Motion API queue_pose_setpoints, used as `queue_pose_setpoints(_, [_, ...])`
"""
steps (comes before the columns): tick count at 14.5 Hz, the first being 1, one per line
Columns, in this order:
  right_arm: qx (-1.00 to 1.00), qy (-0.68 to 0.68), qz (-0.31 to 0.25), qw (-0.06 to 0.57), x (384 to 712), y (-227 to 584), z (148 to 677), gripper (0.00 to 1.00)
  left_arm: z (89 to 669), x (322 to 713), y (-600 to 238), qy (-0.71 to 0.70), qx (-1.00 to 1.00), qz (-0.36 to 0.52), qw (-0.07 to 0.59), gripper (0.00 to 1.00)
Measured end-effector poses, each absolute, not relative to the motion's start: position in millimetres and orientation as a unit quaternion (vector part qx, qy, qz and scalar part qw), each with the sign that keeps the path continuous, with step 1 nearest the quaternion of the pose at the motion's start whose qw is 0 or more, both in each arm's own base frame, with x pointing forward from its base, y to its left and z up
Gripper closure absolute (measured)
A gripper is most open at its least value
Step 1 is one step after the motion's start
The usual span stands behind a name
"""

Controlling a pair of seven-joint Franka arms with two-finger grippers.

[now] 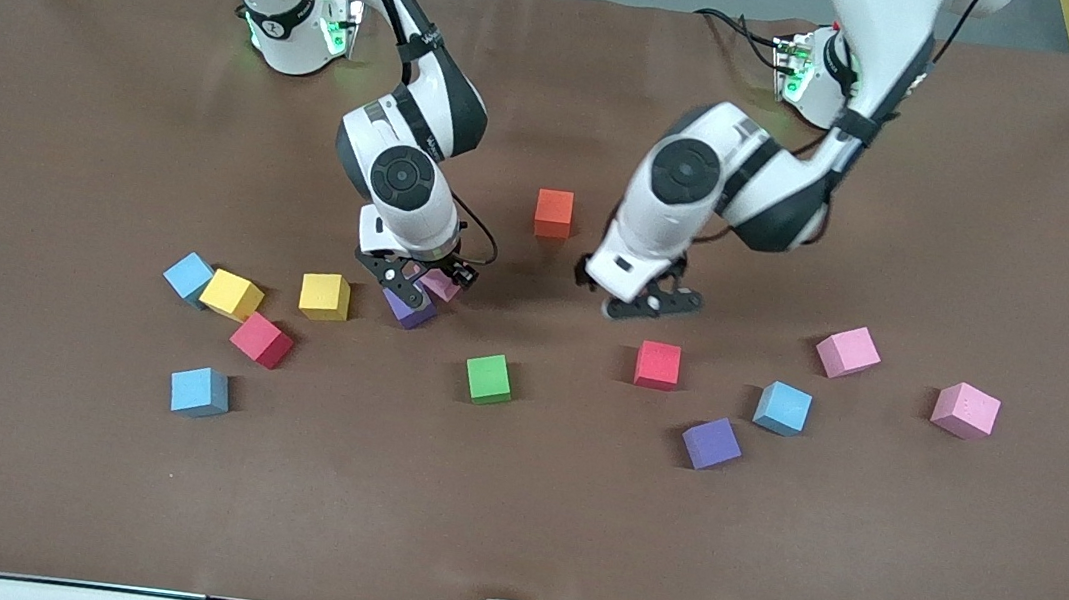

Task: Arrange 11 blocks into digit 3
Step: 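Grasp the red cube with the left gripper while the right gripper carries the pink cube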

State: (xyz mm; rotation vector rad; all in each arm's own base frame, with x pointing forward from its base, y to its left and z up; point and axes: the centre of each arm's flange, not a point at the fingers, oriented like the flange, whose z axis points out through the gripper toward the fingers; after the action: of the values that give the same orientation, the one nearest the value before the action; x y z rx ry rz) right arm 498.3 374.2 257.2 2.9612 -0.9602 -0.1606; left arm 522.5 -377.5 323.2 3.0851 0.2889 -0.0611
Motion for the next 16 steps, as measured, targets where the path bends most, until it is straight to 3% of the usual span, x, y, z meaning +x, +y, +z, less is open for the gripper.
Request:
queue_pose_setpoints(3, [0.95,-0.307,-0.059,0.02,501.9,376.5,266.6,0.41,320.3,557.6,-338.1,0.075,0.997,0.005,0.0,0.0])
queue_pose_setpoints(8, [0.949,-0.305,-0.072,0.033,506.6,380.1,282.5,0.41,286.2,583.5,-333.1,0.034,0.999,0.006,-0.012,0.0])
queue_pose_setpoints(16, [0.944,-0.318,-0.078,0.046,486.9,401.1,280.6,0.41,221.9,596.2,-328.2,0.013,1.0,0.006,0.009,0.0])
